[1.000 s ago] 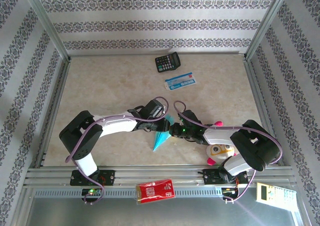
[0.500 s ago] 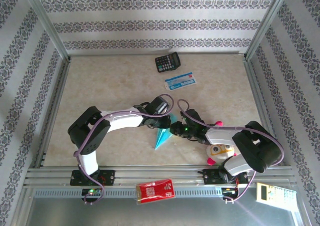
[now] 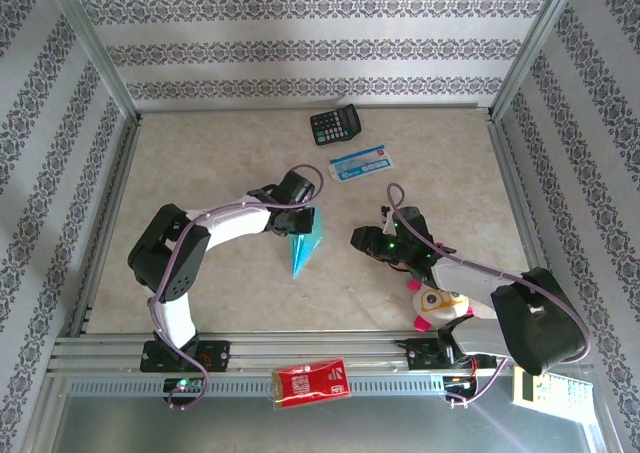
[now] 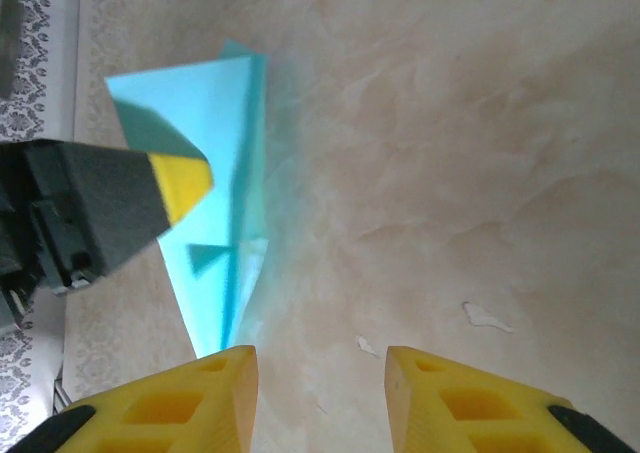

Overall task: Fold a paper plane with a square sheet of paper (pick it up from the middle)
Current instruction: Move the paper plane to the center of the table.

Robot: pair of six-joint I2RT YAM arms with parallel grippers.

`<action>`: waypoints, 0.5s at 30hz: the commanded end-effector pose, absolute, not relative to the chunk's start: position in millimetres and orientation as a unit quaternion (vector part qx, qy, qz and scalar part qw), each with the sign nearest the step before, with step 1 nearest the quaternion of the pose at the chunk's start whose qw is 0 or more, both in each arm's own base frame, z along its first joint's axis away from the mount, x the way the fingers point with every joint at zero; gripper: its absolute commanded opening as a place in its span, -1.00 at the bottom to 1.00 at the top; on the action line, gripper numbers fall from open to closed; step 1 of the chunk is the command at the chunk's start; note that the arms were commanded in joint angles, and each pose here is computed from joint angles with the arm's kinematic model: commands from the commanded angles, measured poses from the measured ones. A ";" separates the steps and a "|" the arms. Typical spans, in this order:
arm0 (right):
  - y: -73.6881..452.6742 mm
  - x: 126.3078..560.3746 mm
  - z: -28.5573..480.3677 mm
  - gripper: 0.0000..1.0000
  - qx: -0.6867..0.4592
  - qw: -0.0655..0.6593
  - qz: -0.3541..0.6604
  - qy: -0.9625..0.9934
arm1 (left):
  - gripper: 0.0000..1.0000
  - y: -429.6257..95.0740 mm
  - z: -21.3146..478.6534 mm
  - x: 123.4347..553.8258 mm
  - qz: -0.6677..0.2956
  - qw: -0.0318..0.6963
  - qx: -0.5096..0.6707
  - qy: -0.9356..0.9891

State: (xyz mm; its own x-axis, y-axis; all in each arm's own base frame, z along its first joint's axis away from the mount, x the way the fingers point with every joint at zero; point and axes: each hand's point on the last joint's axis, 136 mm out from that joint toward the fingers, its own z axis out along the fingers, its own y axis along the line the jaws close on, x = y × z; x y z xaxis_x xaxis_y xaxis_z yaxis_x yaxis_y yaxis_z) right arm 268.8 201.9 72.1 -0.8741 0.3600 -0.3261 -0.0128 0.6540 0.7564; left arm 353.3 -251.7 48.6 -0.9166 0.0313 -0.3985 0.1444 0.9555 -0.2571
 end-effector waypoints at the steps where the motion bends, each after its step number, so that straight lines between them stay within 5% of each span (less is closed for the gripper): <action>1: 196.7 261.5 66.2 -0.22 0.091 0.221 0.406 0.882 | -0.86 -235.2 42.5 363.0 -0.096 0.192 0.055 0.975; 15: 181.3 253.3 52.3 -0.24 0.111 0.211 0.399 0.885 | -0.60 -243.4 12.6 365.0 -0.104 0.148 0.045 0.982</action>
State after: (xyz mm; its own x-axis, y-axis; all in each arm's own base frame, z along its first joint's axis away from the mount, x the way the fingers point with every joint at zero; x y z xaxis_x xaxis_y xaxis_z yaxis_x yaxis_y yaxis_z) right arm 259.9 184.7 56.5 -0.8790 0.3801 -0.2880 0.0358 0.6549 0.7549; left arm 372.3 -251.5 21.9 -0.9353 0.0533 -0.3498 0.1330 0.9691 -0.2079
